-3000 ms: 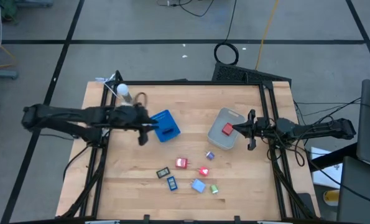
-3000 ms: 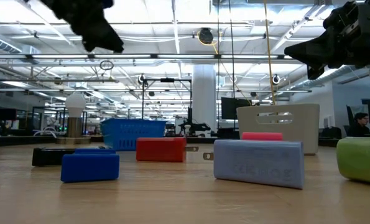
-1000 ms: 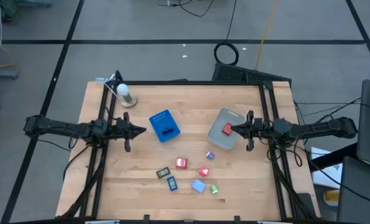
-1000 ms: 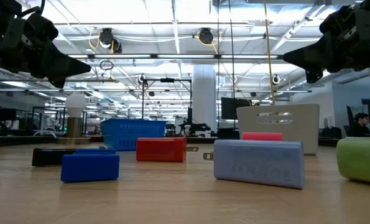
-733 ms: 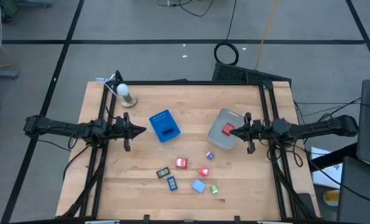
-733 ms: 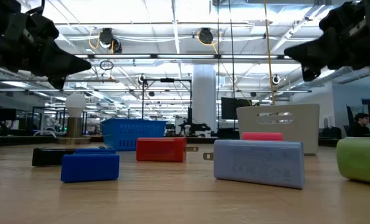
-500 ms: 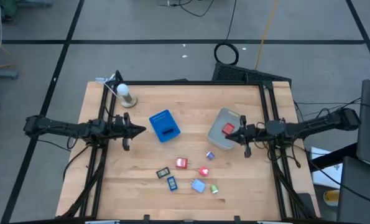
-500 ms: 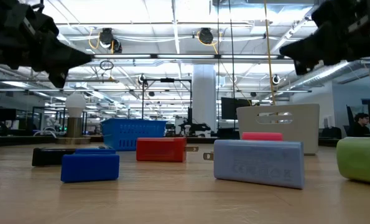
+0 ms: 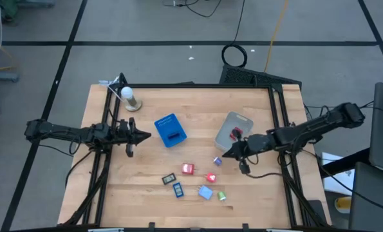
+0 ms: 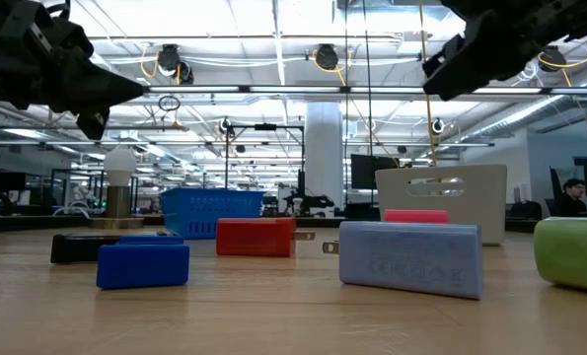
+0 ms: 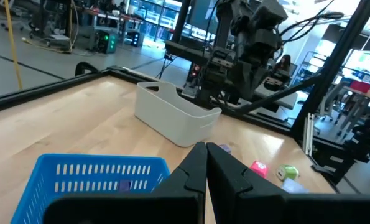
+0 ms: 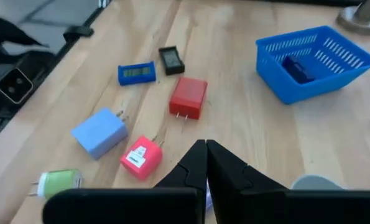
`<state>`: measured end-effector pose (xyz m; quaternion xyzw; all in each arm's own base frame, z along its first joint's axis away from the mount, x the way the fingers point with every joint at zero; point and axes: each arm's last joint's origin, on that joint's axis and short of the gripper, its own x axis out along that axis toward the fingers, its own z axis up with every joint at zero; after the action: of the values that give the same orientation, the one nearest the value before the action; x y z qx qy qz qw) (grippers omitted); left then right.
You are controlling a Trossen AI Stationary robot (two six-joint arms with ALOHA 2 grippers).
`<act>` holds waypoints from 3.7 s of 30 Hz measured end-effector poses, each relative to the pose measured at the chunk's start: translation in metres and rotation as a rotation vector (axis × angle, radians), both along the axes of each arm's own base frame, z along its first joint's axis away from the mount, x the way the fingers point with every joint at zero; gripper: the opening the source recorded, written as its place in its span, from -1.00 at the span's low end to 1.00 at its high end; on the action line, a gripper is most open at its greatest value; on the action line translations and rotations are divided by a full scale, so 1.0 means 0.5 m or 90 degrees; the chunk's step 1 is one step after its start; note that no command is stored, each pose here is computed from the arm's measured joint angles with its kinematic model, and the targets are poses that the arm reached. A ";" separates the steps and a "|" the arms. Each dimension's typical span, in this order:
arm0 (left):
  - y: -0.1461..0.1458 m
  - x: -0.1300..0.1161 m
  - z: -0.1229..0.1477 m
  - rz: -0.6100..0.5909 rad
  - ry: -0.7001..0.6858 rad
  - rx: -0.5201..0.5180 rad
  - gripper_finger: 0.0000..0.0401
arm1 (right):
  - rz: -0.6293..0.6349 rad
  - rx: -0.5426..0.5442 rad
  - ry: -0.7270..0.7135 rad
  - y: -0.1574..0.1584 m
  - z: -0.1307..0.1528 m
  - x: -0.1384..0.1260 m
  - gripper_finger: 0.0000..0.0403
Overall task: Pick & Place Office items
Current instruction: Put the violet charger adapter into the gray bin
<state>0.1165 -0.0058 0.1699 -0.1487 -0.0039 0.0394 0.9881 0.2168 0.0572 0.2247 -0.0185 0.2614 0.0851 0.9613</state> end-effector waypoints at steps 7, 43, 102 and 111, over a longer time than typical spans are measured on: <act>-0.002 0.000 -0.004 -0.026 0.015 0.004 -0.96 | 0.035 -0.061 0.029 0.035 0.004 0.035 -0.81; -0.002 0.000 -0.012 -0.019 0.039 0.014 -0.96 | 0.225 -0.285 0.377 0.039 -0.122 0.188 0.12; -0.002 -0.001 -0.017 -0.024 0.059 0.014 -0.96 | 0.033 -0.203 0.465 0.021 -0.126 0.157 0.16; -0.002 -0.001 -0.017 -0.023 0.059 0.018 -0.96 | 0.073 -0.178 0.450 0.024 -0.137 0.155 0.03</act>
<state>0.1161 -0.0068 0.1613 -0.1325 0.0436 0.0280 0.9898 0.2943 0.0693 0.1560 -0.1340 0.5844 0.1036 0.7936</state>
